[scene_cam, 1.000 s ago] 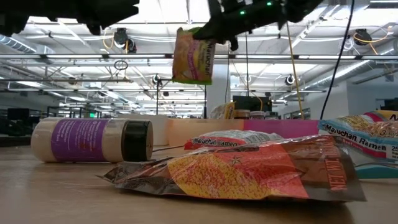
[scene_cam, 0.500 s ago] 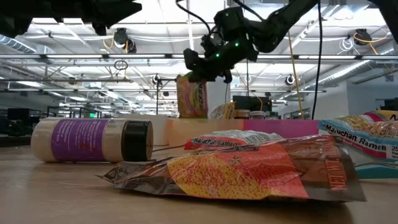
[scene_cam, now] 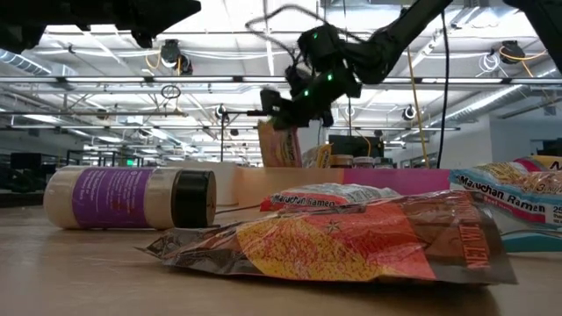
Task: Pick & Place Food Item
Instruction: Put the green noodle pack into the orange bin
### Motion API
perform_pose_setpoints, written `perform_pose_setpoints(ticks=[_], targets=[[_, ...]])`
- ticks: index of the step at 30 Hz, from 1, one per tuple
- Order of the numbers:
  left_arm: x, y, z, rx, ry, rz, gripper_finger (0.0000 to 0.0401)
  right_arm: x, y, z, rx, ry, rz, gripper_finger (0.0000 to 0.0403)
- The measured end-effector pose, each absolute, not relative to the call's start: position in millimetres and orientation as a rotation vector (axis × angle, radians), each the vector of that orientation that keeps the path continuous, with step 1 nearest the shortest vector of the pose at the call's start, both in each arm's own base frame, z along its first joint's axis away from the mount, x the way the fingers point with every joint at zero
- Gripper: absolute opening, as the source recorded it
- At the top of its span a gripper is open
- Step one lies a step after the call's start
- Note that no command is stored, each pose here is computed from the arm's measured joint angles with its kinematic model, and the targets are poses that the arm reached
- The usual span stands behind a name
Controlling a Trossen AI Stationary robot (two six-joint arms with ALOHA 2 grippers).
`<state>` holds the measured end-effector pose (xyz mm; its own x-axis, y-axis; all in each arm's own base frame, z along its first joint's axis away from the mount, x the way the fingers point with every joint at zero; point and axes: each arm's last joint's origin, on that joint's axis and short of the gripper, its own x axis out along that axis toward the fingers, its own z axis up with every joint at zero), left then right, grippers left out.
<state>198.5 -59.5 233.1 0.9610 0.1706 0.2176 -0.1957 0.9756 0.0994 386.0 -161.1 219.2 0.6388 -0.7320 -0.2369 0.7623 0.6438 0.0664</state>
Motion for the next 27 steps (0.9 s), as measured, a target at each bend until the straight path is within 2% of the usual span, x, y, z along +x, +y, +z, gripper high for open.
perform_pose_setpoints(ticks=[8, 15, 27], targets=[[198.6, -59.1, 233.2, 0.134, -0.209, 0.189, 0.0186, 397.3, -168.1, 182.9, 0.213, 0.176, -0.891, 0.0], [198.7, -59.2, 233.3, 0.143, -0.208, 0.19, 0.0186, 399.5, -174.9, 167.8, 0.261, 0.151, -0.916, 0.0], [198.6, -59.2, 233.4, 0.143, -0.209, 0.19, 0.0186, 399.7, -175.5, 166.9, 0.262, 0.137, -0.942, 0.0]])
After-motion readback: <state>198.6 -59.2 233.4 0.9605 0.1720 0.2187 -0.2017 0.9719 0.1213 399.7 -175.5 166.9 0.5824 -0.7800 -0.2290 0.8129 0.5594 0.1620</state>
